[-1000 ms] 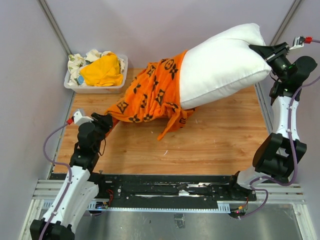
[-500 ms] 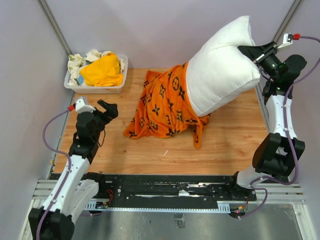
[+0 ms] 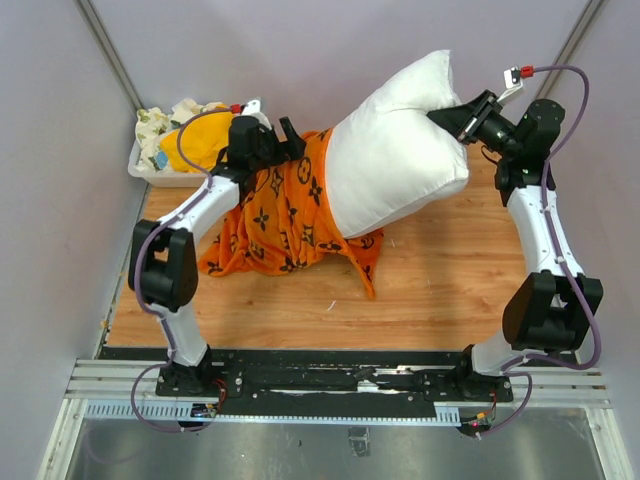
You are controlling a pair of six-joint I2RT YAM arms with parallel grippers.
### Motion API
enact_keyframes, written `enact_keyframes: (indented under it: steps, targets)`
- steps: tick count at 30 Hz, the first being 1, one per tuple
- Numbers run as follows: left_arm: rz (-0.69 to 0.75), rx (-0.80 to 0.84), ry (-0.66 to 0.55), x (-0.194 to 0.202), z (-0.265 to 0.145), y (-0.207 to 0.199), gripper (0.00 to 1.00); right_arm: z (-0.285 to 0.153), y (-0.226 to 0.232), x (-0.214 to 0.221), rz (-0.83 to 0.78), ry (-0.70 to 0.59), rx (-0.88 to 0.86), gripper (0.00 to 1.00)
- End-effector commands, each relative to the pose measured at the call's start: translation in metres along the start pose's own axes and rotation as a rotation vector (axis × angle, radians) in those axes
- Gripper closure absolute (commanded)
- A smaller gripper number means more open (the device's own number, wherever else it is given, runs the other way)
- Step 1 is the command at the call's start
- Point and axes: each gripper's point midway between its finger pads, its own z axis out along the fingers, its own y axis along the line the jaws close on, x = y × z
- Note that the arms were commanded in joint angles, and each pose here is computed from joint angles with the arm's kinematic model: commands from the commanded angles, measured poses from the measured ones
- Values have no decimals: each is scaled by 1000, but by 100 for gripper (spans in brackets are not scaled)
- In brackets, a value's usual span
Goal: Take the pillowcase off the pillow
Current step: Remove the pillow from the pillowcase.
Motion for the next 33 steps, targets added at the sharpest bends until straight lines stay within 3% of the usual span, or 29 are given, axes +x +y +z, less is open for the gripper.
enact_keyframes:
  steps: [1, 5, 10, 14, 17, 22, 26, 33]
  targets:
    - [68, -63, 68, 25, 46, 17, 4, -3, 30, 2, -90, 17, -63, 99]
    - [94, -118, 102, 42, 61, 35, 26, -4, 30, 3, -102, 19, -56, 99]
    - [95, -191, 93, 47, 57, 65, 66, -4, 35, -3, -118, 10, -62, 99]
    - [59, -255, 92, 43, 44, 101, 78, -8, 38, -14, -125, -15, -58, 99]
    - [20, -320, 85, 43, 27, 133, 97, -17, 42, -35, -121, -70, -55, 99]
    - [-17, -476, 69, 52, -9, 179, 100, -38, 63, -87, -129, -192, -90, 99]
    - [-46, -514, 83, 73, -31, 186, 100, -52, 79, -118, -101, -291, -138, 99]
    - [-41, -544, 55, 85, -79, 184, 100, -55, 71, -121, -60, -327, -137, 99]
